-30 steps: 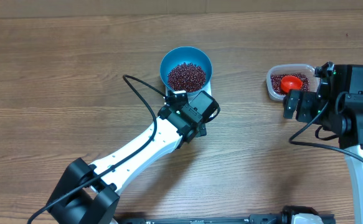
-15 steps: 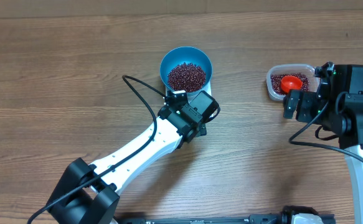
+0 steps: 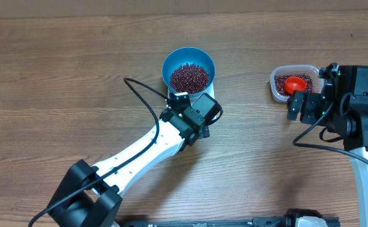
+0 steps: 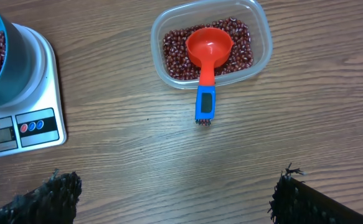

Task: Scoop item into bowl and weigh 150g on scale
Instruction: 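Move the left gripper over the scale to view its display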

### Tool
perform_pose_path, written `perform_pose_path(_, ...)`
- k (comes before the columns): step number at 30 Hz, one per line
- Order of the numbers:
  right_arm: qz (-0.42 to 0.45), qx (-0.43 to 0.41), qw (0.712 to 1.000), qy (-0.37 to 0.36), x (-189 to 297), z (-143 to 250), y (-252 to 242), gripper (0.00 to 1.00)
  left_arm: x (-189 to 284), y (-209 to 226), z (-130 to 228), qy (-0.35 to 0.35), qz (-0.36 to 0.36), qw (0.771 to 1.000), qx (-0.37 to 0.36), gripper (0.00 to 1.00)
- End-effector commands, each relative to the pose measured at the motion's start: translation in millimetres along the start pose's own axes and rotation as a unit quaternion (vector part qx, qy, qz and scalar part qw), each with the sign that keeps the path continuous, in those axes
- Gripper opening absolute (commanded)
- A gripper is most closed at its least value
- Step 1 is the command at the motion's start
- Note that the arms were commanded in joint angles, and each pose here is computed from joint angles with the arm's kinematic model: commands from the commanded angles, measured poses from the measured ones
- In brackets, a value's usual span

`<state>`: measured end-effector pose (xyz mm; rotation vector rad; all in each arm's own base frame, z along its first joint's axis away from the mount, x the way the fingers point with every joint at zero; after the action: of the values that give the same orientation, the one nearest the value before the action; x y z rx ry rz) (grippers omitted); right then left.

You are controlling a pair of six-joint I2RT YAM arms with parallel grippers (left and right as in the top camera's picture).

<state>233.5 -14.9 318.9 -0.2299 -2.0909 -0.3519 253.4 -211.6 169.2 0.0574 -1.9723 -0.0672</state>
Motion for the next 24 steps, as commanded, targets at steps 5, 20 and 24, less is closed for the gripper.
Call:
perform_pose_path(5, -0.001, -0.004, 1.0, -0.013, 4.9, -4.4, 1.0, 1.0, -4.4, 0.5, 2.6, 0.004, -0.006, 1.0, 0.002, 0.99)
perform_pose_path(20, -0.001, -0.004, 1.0, -0.013, 4.9, -4.4, 1.0, 1.0, -4.0, -0.1, 3.0, 0.007, -0.002, 1.0, 0.002, 0.99)
perform_pose_path(24, -0.001, -0.004, 1.0, -0.013, 4.9, -4.4, 1.0, 1.0, -3.8, -1.2, 4.0, 0.006, -0.001, 1.0, -0.004, 0.99)
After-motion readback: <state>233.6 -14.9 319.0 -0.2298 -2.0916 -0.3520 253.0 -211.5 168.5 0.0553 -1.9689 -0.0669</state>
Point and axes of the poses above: each gripper's point midway between its finger pads, its own x axis back along the fingers, its own y axis along the line the jaws close on, z = x × y, the point moved 10 cm from there along x, back along the fingers, and after that the axes turned 11 degrees about -x, right-handed, at the moved point
